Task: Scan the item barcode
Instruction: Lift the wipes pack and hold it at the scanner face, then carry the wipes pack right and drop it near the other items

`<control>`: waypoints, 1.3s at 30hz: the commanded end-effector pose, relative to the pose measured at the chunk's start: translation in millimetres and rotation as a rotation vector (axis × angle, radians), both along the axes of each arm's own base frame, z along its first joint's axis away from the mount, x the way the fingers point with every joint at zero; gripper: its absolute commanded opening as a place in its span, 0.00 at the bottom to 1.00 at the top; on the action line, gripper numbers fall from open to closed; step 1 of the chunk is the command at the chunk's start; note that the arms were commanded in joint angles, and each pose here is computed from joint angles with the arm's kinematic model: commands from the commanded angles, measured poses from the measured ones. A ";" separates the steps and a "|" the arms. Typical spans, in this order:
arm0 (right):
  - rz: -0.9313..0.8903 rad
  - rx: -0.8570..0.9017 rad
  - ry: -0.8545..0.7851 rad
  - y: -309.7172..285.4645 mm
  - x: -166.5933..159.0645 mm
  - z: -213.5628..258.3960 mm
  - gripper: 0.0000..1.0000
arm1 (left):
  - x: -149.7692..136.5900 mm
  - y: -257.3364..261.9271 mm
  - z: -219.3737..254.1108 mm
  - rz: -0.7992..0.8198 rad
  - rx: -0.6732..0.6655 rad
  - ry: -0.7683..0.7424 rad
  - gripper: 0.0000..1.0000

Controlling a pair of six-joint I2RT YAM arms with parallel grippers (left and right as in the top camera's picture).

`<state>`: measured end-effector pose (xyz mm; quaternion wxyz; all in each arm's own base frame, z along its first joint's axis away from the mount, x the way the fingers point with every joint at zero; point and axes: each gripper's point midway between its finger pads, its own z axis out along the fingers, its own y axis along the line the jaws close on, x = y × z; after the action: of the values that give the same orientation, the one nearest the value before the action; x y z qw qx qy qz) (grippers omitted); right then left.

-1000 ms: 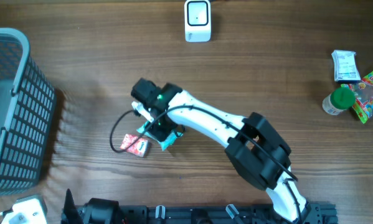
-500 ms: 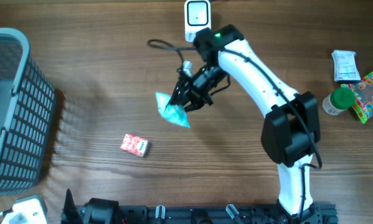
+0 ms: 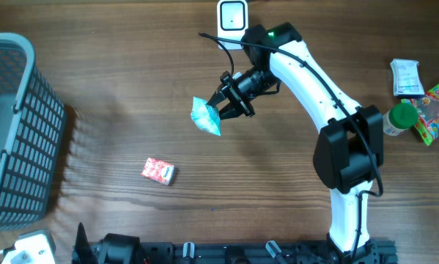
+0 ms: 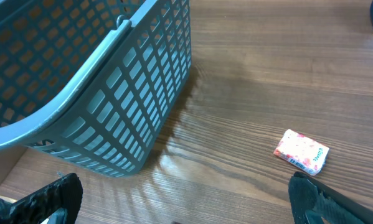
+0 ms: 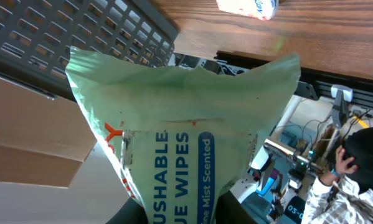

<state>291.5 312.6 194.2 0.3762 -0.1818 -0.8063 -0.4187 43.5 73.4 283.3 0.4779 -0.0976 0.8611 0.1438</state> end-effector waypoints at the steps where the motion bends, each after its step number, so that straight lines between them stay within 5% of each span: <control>1: 0.043 0.021 -0.104 -0.3 0.7 -2.0 0.04 | -1.1 -1.0 -0.4 0.000 -0.013 -0.012 1.00; 7: 0.140 -0.374 -0.567 -41.3 57.5 -63.0 0.04 | -1.1 -1.0 -0.4 0.000 -0.013 -0.012 1.00; 11: 0.071 -0.361 -0.856 -28.8 114.8 -34.9 0.05 | -1.1 -1.0 -0.4 0.000 -0.013 -0.012 1.00; 14: 0.034 -0.294 -1.235 -10.2 176.5 -4.6 0.04 | -1.1 -1.0 -0.4 0.000 -0.013 -0.012 1.00; 20: -0.254 -0.592 -1.564 -39.1 270.5 30.8 0.05 | -1.1 -1.0 -0.4 0.000 -0.013 -0.012 1.00; 29: -0.523 -0.654 -1.613 -64.4 354.4 -33.7 0.05 | -1.1 -1.0 -0.4 0.000 -0.013 -0.012 1.00; 39: -0.547 -0.707 -1.560 -90.8 364.4 -56.8 0.05 | -1.1 -1.0 -0.4 0.000 -0.013 -0.012 1.00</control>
<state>656.9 213.1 125.5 -0.4619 -0.1338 -0.8486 -0.2204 43.5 73.4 283.3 0.4779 -0.0976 0.8611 0.1438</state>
